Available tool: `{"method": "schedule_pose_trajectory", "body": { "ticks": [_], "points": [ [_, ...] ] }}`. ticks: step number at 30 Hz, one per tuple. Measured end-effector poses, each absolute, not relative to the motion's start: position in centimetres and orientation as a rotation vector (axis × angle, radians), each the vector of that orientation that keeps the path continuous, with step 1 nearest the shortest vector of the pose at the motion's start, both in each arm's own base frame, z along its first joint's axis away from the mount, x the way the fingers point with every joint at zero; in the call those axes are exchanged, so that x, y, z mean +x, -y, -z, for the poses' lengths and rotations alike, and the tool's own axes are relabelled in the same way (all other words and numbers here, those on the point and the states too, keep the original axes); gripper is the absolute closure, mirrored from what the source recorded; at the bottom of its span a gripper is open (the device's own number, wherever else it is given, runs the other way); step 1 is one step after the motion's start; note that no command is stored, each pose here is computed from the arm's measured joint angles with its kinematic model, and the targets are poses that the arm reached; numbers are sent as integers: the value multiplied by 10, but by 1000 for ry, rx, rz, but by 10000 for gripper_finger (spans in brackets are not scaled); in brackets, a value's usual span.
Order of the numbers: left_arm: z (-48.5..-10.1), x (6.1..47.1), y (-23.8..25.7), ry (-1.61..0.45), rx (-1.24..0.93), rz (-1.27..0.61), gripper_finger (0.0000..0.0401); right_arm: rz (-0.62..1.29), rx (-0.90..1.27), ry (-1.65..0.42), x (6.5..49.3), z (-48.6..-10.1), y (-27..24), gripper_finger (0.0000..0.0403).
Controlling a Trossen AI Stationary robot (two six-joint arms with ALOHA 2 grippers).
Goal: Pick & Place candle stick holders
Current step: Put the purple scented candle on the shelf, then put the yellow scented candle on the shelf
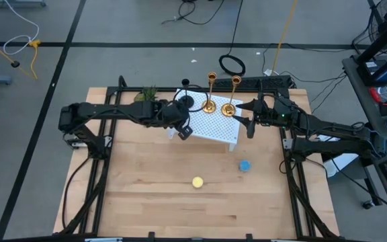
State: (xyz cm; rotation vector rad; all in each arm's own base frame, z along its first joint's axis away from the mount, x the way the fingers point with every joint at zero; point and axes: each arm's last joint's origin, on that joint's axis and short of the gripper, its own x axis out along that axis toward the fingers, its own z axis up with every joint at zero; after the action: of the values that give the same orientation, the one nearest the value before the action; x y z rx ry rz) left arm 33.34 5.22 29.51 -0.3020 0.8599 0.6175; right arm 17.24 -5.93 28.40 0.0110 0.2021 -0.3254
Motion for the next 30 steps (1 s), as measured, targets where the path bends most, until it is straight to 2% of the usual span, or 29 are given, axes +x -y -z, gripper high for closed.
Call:
{"method": "schedule_pose_trajectory", "body": {
  "ticks": [11,16,19,24,30],
  "points": [
    [-297,331,-55,-865,-287,-616,290,326,11,-205,172,-284,59,179],
    [-311,324,-45,-813,-298,-582,267,325,15,-223,172,-282,59,179],
    [-320,321,-33,-789,-317,-498,266,326,22,-234,172,-281,59,179],
    [-332,328,4,-724,-251,-174,280,322,61,-238,172,-280,58,179],
    [-317,342,55,-733,-127,23,301,259,55,-244,174,-279,50,179]
  ]
}}
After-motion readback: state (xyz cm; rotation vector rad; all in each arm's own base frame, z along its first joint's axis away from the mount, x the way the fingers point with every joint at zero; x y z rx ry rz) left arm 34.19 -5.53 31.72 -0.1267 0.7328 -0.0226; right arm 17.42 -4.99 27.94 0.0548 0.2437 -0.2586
